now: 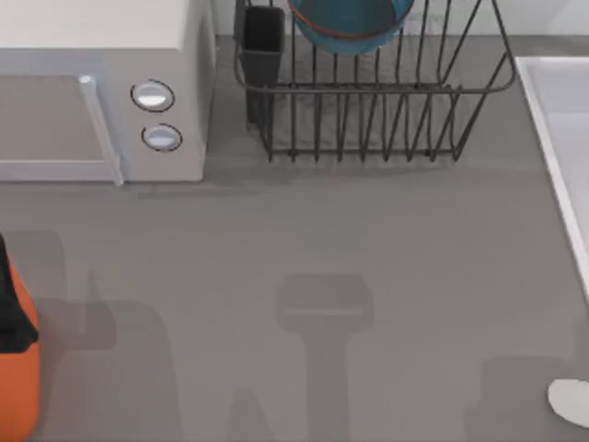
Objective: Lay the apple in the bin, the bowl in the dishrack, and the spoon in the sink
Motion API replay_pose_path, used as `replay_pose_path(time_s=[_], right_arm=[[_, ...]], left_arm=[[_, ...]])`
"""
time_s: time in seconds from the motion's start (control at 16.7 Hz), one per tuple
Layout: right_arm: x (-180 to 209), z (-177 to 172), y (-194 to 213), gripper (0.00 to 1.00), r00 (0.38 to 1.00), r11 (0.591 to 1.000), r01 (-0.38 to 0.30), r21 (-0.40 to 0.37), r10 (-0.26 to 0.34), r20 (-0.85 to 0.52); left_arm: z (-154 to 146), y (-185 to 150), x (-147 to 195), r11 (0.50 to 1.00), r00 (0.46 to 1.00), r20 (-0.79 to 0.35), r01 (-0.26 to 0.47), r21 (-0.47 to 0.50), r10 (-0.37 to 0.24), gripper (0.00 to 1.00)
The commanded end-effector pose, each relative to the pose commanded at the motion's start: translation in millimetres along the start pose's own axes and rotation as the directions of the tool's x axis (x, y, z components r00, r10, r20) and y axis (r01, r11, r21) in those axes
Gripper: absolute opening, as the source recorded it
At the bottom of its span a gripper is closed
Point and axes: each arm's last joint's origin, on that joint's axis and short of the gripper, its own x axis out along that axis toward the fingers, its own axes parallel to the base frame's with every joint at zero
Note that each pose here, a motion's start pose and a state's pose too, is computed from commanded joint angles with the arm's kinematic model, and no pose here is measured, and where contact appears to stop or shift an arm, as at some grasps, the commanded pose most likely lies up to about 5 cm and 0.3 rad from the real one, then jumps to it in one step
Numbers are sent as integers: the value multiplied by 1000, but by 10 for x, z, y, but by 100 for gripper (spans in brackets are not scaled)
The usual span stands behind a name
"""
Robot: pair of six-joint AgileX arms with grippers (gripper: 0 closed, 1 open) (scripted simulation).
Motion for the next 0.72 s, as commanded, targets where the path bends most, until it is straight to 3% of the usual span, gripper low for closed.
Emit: replay_pose_path(time_s=[0.42,0.48,0.72], right_arm=[[0,0,0,0,1000,1000,0,0,0,0],[-215,7,-8,0,1000,999,0,40,1,-11],[-370,4,-60,0,1000,999,3,35,-3,-11]], left_arm=[[0,0,0,1000,1000,0,0,0,0,100],[0,0,0,1000,1000,0,0,0,0,100],[0,0,0,1000,1000,0,0,0,0,100]])
